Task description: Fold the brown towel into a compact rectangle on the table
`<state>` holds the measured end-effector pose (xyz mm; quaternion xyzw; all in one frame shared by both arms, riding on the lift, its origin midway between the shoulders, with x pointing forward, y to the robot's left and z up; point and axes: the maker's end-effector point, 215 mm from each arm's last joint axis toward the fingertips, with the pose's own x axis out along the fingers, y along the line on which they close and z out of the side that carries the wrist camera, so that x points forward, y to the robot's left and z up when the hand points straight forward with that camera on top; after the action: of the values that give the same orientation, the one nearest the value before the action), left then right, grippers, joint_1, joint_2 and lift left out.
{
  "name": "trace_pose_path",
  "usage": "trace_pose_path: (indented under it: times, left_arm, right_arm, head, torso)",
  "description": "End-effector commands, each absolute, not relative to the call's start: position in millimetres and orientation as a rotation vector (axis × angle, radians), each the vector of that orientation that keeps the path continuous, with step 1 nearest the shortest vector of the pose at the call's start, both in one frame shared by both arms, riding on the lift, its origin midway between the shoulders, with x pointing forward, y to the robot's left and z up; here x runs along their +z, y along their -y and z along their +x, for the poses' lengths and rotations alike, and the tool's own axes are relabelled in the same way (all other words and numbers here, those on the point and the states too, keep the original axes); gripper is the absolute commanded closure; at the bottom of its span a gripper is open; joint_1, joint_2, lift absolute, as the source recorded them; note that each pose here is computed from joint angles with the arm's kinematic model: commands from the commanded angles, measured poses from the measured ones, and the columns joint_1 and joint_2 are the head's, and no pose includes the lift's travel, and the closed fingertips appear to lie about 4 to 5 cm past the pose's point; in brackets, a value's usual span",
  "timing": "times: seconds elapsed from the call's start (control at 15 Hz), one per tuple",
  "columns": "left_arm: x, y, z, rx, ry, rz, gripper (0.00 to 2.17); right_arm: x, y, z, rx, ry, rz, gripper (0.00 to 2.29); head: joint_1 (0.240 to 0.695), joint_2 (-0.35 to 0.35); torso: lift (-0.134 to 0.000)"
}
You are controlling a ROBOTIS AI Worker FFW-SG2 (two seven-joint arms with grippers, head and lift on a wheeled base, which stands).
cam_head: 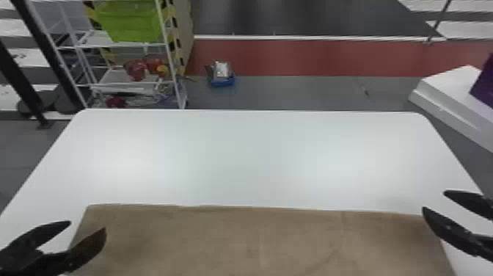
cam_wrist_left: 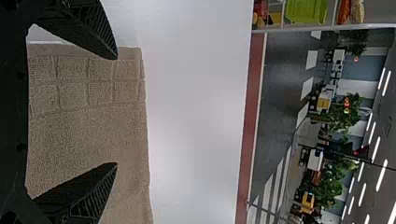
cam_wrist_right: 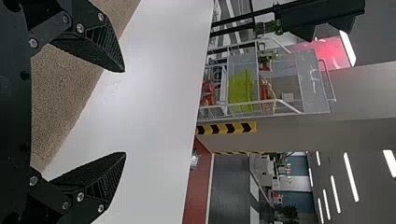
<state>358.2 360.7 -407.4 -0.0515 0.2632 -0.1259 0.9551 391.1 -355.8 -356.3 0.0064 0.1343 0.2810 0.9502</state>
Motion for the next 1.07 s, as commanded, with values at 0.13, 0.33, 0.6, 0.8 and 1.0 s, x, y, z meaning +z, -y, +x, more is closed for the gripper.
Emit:
trace_pose_path:
  times: [0.13,0.33,0.6,0.8,1.0]
  left_arm:
    - [-409,-361,359,-0.249,-0.536,-0.104,0.08]
    - [-410,-363,359,-0.245,-0.538,-0.102,0.08]
    - [-411,-363,359,-0.244,-0.541,-0.103,0.08]
    - [-409,-364,359,-0.245,-0.539,-0.098,0.08]
    - [-412,-371,354,-0.231,-0.549,-0.094,0.08]
  right_arm:
    - [-355,358,391,0.569,-0.270,0.013,0.29]
    - [-355,359,391,0.570,-0.271,0.009,0.29]
    - [-355,361,391,0.567,-0.273,0.008,0.29]
    - [-356,361,391,0.568,-0.276,0.007,0.29]
    - [-354,360,392,0.569,-0.273,0.003,0.29]
  head:
    - [0.695,0.005]
    - [0.695,0.006]
    - [0.695,0.007]
    - [0.695,0.005]
    - [0.695,0.006]
  torso:
    - [-0.123]
    - [-0.123]
    - [-0.123]
    - [-0.123]
    - [-0.123]
